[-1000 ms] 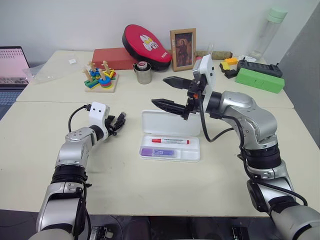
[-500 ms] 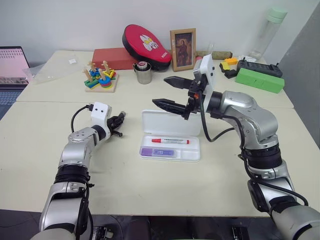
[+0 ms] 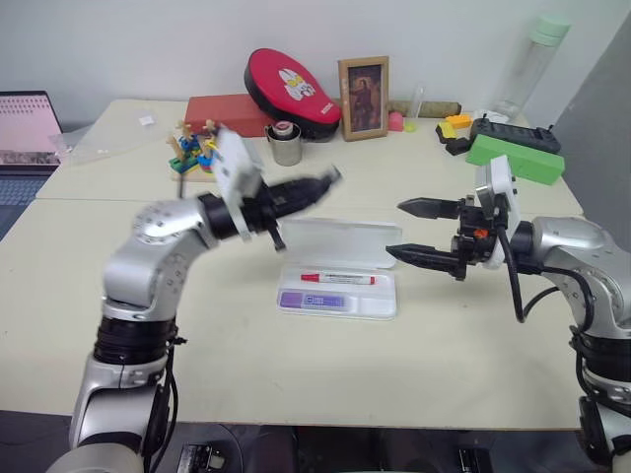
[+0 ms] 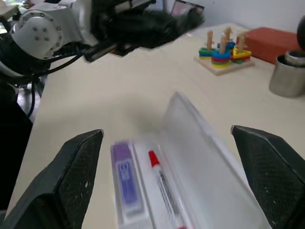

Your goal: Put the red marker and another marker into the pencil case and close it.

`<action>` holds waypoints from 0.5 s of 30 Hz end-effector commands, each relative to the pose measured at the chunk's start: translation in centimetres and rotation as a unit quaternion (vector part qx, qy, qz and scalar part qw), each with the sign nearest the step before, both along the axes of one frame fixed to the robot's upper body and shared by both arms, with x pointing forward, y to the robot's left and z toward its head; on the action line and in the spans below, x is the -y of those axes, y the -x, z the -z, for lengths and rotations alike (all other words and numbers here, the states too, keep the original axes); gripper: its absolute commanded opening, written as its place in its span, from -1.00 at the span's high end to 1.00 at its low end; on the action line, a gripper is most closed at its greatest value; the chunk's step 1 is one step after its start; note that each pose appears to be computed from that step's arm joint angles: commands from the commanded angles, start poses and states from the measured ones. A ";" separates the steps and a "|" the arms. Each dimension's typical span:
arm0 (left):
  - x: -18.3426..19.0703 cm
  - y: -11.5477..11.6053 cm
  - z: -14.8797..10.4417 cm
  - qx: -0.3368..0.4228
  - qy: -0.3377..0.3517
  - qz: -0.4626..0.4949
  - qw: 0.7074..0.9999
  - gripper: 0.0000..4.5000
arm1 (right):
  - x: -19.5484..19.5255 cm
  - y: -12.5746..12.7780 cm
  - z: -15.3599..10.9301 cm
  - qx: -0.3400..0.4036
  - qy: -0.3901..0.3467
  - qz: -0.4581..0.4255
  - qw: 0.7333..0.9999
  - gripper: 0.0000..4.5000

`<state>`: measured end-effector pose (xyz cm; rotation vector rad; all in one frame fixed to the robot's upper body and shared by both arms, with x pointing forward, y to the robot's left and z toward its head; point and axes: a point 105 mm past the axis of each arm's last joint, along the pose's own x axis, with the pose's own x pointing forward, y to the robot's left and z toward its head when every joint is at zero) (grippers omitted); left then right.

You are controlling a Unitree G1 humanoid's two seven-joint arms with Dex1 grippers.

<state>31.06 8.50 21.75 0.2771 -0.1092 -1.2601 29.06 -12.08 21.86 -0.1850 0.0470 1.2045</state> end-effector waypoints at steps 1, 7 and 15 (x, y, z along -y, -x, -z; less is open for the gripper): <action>1.5 2.4 3.0 -0.026 -0.084 0.094 0.992 0.83 | 1.4 0.5 -0.7 0.033 0.023 0.031 0.999 -1.00; 2.7 1.9 7.5 -0.053 -0.145 0.111 0.982 0.83 | 1.8 1.4 0.7 0.020 0.045 0.054 0.997 -1.00; 4.8 1.3 9.7 -0.075 -0.153 0.118 0.978 0.83 | 1.4 2.1 1.5 0.012 0.042 0.070 0.997 -1.00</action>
